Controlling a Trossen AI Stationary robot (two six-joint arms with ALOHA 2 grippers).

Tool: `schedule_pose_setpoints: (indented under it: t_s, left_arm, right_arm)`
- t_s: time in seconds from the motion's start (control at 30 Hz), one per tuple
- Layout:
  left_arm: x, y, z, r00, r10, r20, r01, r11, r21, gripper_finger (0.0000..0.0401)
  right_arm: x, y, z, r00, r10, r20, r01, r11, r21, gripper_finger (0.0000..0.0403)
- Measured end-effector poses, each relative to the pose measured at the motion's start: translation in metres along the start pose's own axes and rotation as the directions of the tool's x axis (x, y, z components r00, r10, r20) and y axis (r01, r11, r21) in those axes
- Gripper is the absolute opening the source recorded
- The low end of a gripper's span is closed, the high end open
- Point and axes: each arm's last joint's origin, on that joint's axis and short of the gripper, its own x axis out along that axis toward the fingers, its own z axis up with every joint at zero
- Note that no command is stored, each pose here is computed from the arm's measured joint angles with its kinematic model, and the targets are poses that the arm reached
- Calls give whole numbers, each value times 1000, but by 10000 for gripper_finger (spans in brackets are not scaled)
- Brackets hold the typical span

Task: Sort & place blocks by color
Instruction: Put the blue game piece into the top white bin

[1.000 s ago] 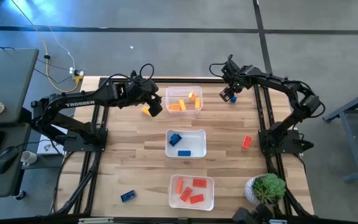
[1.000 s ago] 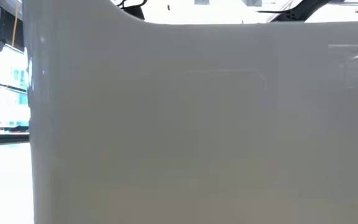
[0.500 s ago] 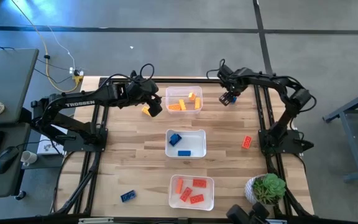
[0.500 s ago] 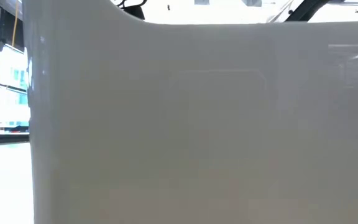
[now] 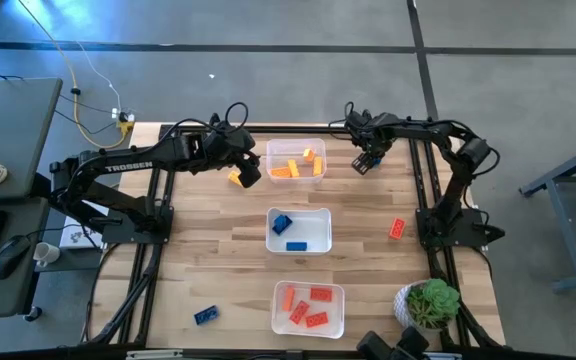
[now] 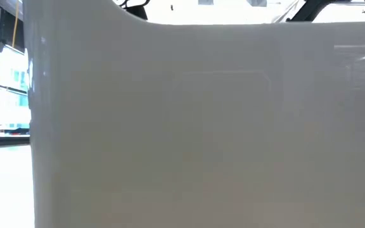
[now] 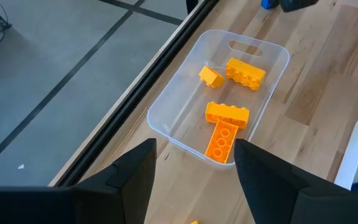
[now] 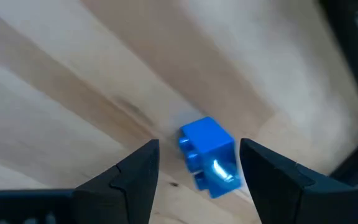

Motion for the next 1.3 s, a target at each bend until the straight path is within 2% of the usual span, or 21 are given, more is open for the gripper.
schedule_pose_setpoints:
  t_s: [0.33, 0.43, 0.6, 0.73, 0.87, 1.03, 1.3]
  left_arm:
    - [0, 0, 0, 1000, 1, 0, -1, 1000, 16, 202]
    - [0, 0, 0, 1000, 0, 0, 0, 1000, 26, 202]
    - [0, 1, 0, 1000, 3, -1, -3, 1000, 24, 202]
    - [1, 3, -1, 1000, 8, -17, -8, 1000, 25, 202]
    - [1, 5, -4, 999, 15, -49, -13, 999, 31, 202]
    - [2, 7, -7, 997, 24, -80, -21, 999, 35, 202]
    - [4, 17, -16, 985, 12, -172, -7, 999, 31, 202]
  right_arm:
    - [13, 4, -1, 998, 15, -66, -13, 999, 33, 205]
    - [13, 4, -2, 996, 17, -84, -13, 999, 49, 174]
    - [12, 5, -5, 992, 46, -114, -39, 997, 64, 74]
    - [5, 7, -10, 986, 97, -138, -87, 993, 74, 69]
    - [-9, 12, -17, 985, 105, -138, -95, 993, 77, 69]
    - [-38, 22, -24, 983, 179, -49, -174, 980, 95, 69]
    - [-98, 34, -47, 948, 266, 177, -292, 946, 141, 69]
